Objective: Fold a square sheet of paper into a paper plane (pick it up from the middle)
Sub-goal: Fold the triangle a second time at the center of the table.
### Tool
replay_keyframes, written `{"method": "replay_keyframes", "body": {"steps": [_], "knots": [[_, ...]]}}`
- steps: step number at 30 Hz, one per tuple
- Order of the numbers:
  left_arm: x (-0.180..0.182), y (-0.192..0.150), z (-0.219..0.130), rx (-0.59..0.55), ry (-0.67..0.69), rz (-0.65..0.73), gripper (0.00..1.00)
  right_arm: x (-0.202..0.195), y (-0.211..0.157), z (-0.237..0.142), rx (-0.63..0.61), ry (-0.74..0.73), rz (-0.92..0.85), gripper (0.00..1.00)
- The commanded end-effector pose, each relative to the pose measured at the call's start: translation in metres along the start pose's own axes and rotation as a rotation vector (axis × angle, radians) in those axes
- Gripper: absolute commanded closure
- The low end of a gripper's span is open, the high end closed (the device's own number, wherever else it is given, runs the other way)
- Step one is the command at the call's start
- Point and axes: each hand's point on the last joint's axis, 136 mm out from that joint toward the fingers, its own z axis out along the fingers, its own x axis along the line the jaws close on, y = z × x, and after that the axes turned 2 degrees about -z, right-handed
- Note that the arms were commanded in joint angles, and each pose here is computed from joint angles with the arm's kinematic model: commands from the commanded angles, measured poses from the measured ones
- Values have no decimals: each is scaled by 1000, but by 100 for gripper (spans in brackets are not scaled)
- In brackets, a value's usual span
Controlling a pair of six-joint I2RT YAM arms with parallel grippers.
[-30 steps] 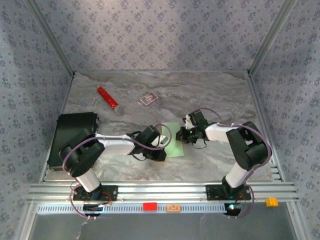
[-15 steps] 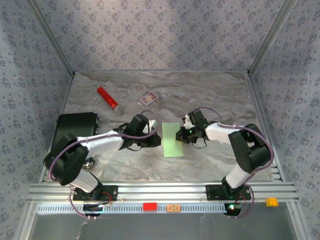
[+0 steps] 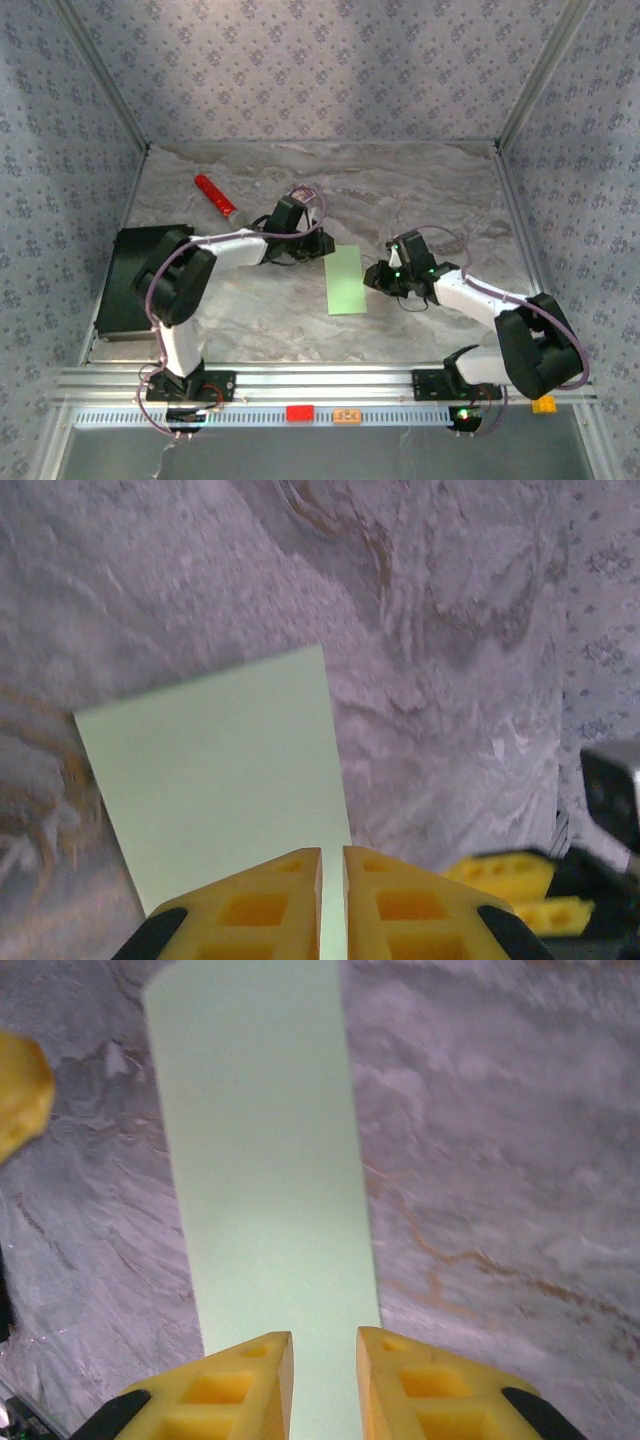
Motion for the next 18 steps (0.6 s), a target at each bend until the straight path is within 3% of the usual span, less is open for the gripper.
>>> {"method": "replay_keyframes", "body": {"steps": [1, 10, 18], "knots": [[-3, 15, 9, 14, -17, -20, 87, 0, -7, 0, 3, 3, 48, 74], [20, 23, 30, 39, 53, -33, 87, -5, -28, 6, 56, 11, 76, 73], [59, -1, 44, 97, 106, -70, 88, -3, -48, 9, 99, 30, 99, 68]]}}
